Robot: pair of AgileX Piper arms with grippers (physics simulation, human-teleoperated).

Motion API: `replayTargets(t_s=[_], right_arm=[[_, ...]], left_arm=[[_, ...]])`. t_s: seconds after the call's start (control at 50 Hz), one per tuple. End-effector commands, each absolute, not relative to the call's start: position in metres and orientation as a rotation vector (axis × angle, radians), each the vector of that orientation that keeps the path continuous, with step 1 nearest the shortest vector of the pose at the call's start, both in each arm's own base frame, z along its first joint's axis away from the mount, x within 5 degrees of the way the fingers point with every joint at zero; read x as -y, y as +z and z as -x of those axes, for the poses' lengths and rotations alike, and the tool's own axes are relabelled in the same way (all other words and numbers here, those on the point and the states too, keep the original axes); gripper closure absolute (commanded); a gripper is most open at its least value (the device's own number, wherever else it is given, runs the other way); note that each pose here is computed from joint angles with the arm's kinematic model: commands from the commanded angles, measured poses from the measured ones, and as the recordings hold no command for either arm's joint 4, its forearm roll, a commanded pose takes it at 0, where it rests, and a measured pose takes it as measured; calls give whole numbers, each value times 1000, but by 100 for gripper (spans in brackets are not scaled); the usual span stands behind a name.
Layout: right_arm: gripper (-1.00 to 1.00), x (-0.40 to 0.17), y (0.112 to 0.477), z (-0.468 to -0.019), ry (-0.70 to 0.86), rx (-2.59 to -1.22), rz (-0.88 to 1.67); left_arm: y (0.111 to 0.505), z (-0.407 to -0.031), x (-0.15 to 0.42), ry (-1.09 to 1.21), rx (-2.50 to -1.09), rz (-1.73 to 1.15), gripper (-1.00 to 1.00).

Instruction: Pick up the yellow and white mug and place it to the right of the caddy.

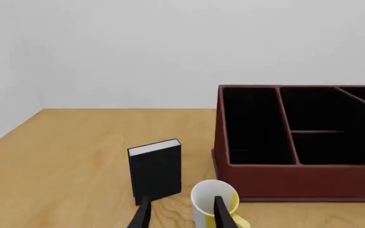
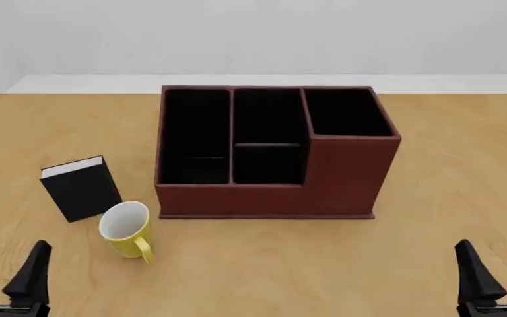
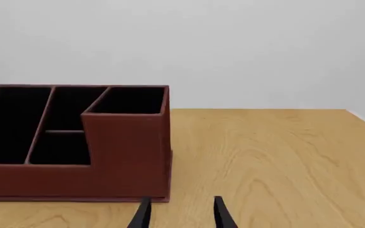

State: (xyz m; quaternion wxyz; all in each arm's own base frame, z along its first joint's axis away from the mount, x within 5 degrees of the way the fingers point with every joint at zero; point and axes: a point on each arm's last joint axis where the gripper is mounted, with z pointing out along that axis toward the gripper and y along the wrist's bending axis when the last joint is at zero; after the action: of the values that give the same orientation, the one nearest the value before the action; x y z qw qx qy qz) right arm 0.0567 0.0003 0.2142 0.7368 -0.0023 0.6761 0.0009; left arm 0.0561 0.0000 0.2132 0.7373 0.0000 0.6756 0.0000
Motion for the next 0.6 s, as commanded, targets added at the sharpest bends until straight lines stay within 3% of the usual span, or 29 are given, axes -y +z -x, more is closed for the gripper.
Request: replayTargets(t_s=[0.02,0.34,0.6], right_arm=[[-100,0,218,-55,-8,-1485,16],[-100,-3,213,-56,5,-1512,80],[-100,-13,217,-53,156,-1535,212]], left_arm=[[213,-56,0,0,-1484,0,-100],[213,-56,0,0,-1484,0,-100],[213,-56,0,0,-1484,0,-100]])
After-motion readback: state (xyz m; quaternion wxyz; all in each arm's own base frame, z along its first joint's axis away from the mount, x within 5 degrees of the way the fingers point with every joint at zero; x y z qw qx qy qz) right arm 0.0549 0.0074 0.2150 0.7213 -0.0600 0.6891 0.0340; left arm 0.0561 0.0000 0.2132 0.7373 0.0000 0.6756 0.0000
